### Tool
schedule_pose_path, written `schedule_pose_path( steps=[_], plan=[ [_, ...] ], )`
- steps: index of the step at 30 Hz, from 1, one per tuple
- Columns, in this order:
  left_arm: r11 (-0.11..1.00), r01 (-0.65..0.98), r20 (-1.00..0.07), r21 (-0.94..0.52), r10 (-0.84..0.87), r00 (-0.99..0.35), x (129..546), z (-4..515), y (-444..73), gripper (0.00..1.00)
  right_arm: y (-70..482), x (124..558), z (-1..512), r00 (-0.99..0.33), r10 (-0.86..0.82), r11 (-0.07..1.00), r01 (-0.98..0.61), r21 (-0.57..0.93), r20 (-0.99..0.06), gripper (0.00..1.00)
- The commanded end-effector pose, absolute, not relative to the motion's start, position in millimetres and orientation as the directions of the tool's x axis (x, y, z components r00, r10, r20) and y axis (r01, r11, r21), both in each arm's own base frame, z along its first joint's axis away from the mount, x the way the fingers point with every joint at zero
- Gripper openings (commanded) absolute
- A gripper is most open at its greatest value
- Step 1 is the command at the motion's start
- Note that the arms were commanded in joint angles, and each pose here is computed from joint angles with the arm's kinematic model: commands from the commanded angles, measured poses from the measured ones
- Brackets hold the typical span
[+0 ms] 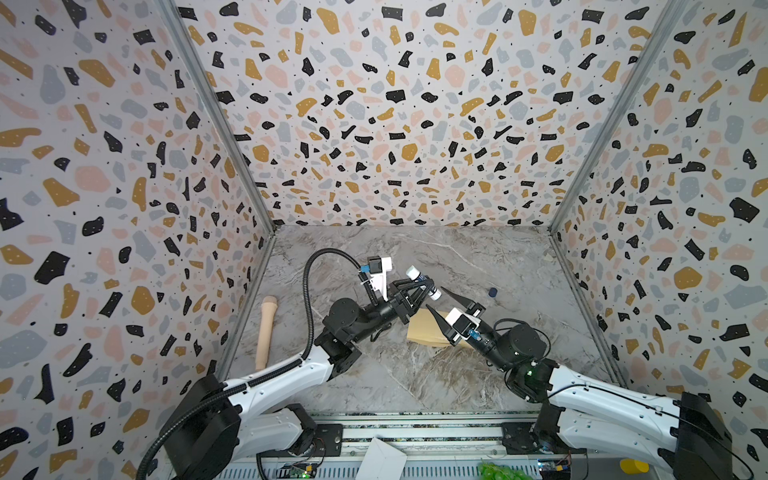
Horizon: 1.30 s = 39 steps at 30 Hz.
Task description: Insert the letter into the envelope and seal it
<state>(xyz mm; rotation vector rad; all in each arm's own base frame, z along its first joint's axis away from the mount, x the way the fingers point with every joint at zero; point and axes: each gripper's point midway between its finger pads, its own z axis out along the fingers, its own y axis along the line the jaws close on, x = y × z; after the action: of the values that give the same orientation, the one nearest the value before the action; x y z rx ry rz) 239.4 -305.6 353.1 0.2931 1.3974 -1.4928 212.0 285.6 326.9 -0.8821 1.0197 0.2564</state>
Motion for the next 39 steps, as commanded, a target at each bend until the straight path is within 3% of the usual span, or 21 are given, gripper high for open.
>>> schedule_pose_path(
  steps=[1,7,18,23,26,29,33,36,39],
  plan=[
    [0.162,0.811,-0.738,-0.563,-0.539,-0.405,236,381,-304,0.00,278,216,354,0.570,-0.194,0.700,-0.490,-0.520,-0.798,0.43],
    [0.161,0.810,-0.738,-0.564,-0.538,-0.407,235,379,-304,0.00,278,216,357,0.564,-0.171,0.710,-0.498,-0.498,-0.808,0.31],
    [0.163,0.808,-0.738,-0.567,-0.536,-0.410,235,377,-303,0.00,280,213,362,0.551,-0.118,0.711,-0.534,-0.458,-0.826,0.31],
    [0.168,0.808,-0.742,-0.565,-0.531,-0.409,236,375,-304,0.00,280,207,369,0.542,-0.068,0.703,-0.570,-0.425,-0.838,0.11],
    [0.173,0.811,-0.749,-0.558,-0.526,-0.403,235,373,-304,0.00,282,202,371,0.512,-0.014,0.666,-0.635,-0.390,-0.859,0.07],
    [0.179,0.824,-0.766,-0.537,-0.512,-0.389,234,371,-306,0.00,279,201,377,0.399,0.108,0.569,-0.776,-0.272,-0.910,0.05],
    [0.155,0.866,-0.796,-0.476,-0.495,-0.349,224,376,-308,0.00,270,195,385,0.114,0.272,0.275,-0.961,-0.037,-0.956,0.03],
    [0.130,0.891,-0.810,-0.436,-0.488,-0.325,216,382,-309,0.00,268,189,387,-0.086,0.294,0.064,-0.992,0.109,-0.952,0.02],
    [0.118,0.903,-0.817,-0.412,-0.486,-0.309,212,385,-308,0.00,274,185,384,-0.210,0.258,-0.074,-0.978,0.197,-0.943,0.03]
  ],
)
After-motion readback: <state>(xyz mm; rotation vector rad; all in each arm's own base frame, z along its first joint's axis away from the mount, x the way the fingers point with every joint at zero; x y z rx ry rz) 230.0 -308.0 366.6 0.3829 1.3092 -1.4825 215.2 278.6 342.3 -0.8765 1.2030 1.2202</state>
